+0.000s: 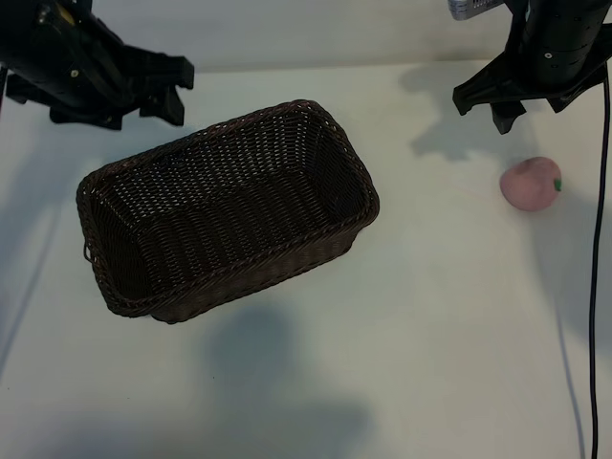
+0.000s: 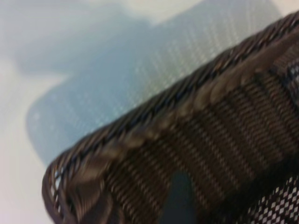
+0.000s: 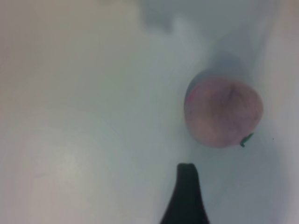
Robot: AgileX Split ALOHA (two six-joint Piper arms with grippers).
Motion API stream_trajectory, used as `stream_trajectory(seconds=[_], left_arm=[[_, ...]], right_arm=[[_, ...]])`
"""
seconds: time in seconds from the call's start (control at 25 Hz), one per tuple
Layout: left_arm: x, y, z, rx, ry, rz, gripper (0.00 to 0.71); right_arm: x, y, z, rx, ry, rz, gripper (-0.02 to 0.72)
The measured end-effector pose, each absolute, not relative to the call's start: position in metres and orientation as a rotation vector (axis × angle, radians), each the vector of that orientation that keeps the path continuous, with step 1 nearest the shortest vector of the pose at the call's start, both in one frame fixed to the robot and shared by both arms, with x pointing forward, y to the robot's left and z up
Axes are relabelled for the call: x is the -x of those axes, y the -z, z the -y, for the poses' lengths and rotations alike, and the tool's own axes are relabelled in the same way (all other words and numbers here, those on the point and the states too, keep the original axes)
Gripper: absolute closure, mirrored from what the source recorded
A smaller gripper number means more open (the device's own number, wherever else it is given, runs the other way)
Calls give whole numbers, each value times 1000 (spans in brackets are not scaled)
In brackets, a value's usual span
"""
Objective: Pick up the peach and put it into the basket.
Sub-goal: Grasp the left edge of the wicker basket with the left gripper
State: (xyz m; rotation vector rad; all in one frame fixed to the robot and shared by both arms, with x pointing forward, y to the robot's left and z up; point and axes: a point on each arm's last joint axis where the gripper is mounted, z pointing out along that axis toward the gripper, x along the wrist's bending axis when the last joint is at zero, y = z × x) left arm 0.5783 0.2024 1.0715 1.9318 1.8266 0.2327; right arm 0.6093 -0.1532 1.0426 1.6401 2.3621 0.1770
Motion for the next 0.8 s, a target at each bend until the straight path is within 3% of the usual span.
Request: stream_trajectory(seconds=[0.32, 0.64, 0.8], left_arm=[[-533, -1077, -229, -1855, -303, -2005, 120], [-499, -1025, -245, -1702, -322, -2251, 120], [-503, -1017, -244, -1632, -320, -2253, 120]], right_arm=[[-609, -1042, 153, -1642, -172, -2364, 141], [-609, -1042, 153, -1642, -170, -2364, 141], [-609, -1042, 154, -1644, -166, -2366, 141]])
